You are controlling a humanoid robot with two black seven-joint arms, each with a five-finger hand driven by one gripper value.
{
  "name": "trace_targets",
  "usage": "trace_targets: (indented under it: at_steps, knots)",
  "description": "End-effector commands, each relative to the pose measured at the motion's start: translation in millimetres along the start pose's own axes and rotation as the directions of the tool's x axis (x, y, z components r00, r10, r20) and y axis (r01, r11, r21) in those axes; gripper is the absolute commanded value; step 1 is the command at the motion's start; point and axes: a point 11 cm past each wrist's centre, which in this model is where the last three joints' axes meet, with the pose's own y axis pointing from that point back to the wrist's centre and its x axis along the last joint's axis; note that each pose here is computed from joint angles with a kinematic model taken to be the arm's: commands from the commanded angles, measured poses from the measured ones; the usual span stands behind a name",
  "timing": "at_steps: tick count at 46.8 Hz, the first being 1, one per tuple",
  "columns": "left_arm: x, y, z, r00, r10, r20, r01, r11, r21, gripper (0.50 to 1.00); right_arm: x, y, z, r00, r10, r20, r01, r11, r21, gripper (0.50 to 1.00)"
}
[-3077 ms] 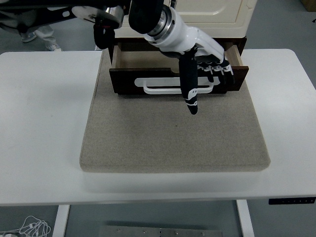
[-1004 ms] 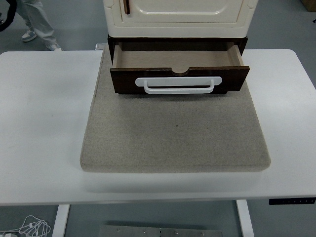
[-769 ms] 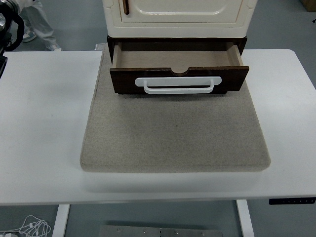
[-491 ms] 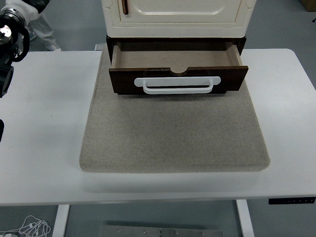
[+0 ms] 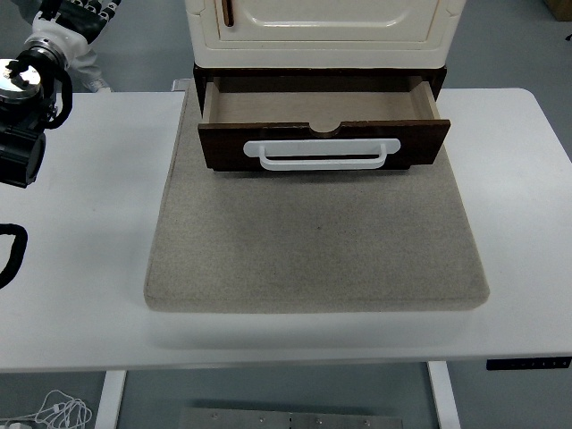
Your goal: Open the drawer under the combination cabinet
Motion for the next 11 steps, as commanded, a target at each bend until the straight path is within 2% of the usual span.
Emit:
trace_targets:
  at_steps: [1,11]
  knots:
    - [-1,0,-2,1.000,-0.001,-0.001,0.001,1.000,0.004,1.000,0.0,0.0,0.1,1.000,0.000,0.000,0.000,1.000,0.000,0.926]
    - [0,-2,-12,1.000,0.002,-0.006,-0.002,1.000,0.014,1.000,0.0,0.0,0.3,1.000,0.000,-0.002,0.000,1.000,-0.002,0.926]
